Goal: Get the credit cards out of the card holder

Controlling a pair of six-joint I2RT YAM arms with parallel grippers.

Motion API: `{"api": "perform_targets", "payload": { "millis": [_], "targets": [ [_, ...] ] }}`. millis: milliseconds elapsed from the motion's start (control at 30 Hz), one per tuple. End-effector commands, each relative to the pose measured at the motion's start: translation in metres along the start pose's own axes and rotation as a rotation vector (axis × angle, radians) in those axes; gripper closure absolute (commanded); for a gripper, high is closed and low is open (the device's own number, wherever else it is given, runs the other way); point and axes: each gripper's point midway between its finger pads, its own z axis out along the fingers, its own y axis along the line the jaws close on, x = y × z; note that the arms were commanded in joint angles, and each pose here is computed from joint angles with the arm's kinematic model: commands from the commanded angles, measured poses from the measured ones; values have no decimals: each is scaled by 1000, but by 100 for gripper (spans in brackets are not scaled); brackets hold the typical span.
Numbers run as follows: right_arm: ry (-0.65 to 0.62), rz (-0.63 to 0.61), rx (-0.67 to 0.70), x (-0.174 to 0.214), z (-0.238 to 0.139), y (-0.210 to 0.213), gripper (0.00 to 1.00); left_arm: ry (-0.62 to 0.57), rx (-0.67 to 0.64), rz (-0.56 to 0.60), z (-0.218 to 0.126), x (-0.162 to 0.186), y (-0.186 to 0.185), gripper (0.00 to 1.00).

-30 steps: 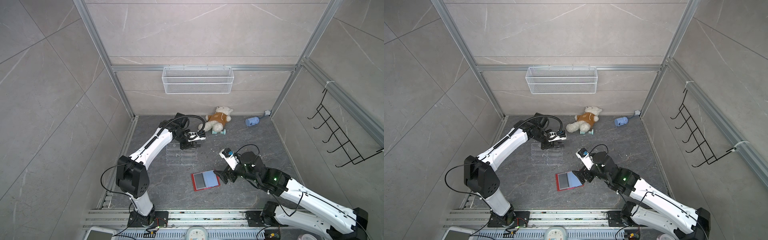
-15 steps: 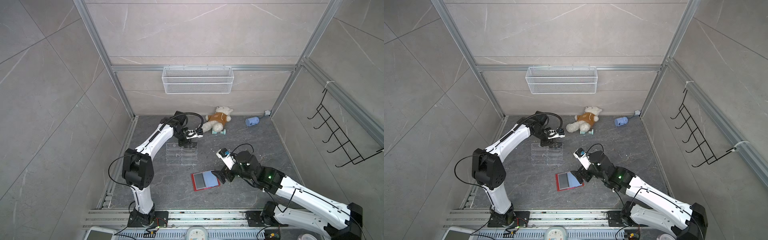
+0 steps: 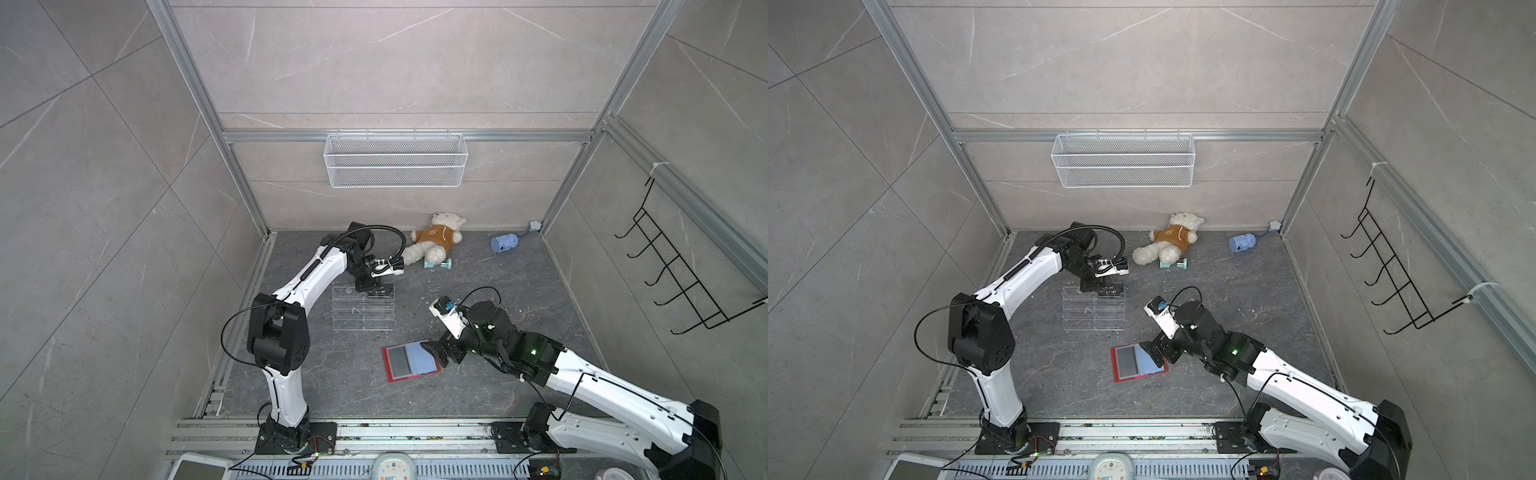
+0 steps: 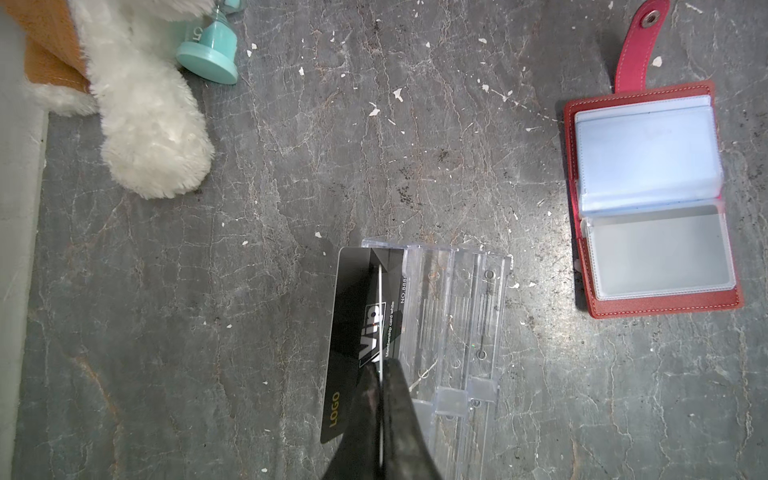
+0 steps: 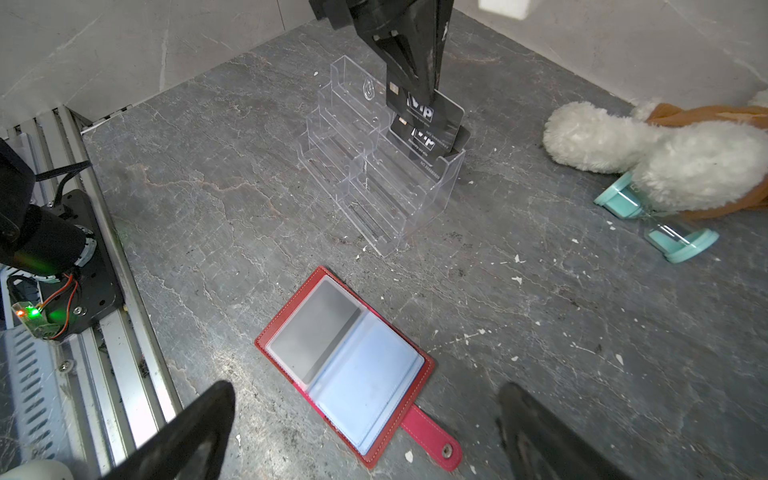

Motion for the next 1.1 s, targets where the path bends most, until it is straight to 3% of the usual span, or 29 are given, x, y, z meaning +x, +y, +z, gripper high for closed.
{"api": "perform_targets", "payload": {
  "millis": [0, 1067],
  "targets": [
    [-1, -12, -13, 1, 2, 2, 0, -20, -7, 17, -6, -5, 7, 100],
    [38, -13, -33, 9, 10, 5, 0, -42, 70, -57, 16, -2, 1, 100]
  ]
}}
